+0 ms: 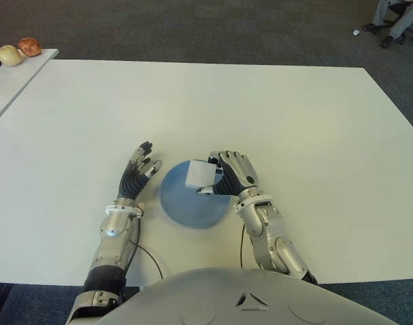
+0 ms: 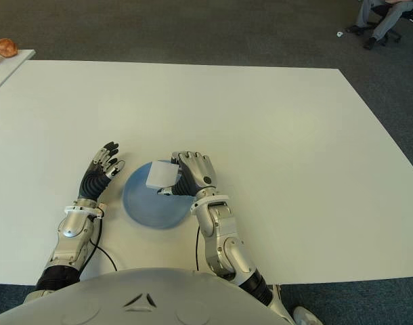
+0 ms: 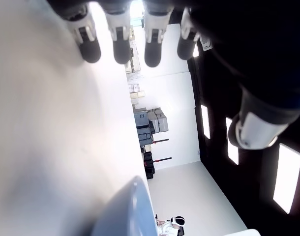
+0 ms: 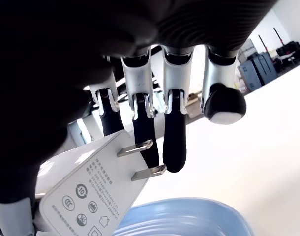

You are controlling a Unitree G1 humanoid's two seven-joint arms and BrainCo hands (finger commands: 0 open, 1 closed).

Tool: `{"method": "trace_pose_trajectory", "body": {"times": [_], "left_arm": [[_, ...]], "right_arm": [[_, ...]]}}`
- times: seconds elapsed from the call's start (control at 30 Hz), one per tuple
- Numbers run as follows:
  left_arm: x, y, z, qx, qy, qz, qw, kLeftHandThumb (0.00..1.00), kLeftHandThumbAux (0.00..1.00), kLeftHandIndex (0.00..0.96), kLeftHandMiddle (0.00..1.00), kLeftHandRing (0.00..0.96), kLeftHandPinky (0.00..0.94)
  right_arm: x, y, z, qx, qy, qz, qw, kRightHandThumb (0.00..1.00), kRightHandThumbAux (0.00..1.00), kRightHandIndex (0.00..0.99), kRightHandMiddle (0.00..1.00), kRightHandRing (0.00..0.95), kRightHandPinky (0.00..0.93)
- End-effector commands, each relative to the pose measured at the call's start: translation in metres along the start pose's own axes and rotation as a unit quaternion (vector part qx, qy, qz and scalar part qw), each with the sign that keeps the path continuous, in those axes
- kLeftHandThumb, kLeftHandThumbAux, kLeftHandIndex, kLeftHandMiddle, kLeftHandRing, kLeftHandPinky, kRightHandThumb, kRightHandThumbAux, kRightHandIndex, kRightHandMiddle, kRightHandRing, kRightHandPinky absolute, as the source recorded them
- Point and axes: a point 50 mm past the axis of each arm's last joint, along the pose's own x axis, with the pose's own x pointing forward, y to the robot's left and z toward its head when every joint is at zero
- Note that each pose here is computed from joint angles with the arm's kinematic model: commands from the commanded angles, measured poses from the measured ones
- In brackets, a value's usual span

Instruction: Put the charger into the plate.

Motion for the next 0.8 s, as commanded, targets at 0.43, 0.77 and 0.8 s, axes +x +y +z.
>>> {"method": "trace_pose_trajectory", "body": {"times": [0.43, 0.77, 0.8], "left_arm": [[-0.0161, -0.0096, -0.0244, -0.005, 0.068, -0.019, 0.997, 0.000, 0.493, 0.088, 0.096, 0.079, 0.076], [-0.0166, -0.0084, -0.0269, -0.004, 0.067, -0.023, 0.997, 0.000, 0.488, 0.085, 0.085, 0.066, 0.058], [-0.0165, -0.0084, -0.0271, -0.004, 0.067, -0.023, 0.997, 0.000, 0.487, 0.084, 0.084, 0.064, 0.057]], "right_arm": [[-0.0037, 0.0108, -0.0030, 0.005, -0.042, 0.028, 0.999, 0.253, 0.162, 0.005, 0.006, 0.006, 0.006], [-0.0033, 0.0087, -0.0048, 0.021, -0.054, 0.020, 0.998, 0.249, 0.094, 0.000, 0.000, 0.000, 0.000], [-0.0032, 0.0084, -0.0050, 0.022, -0.054, 0.019, 0.998, 0.248, 0.090, 0.000, 0.000, 0.000, 0.000]]}}
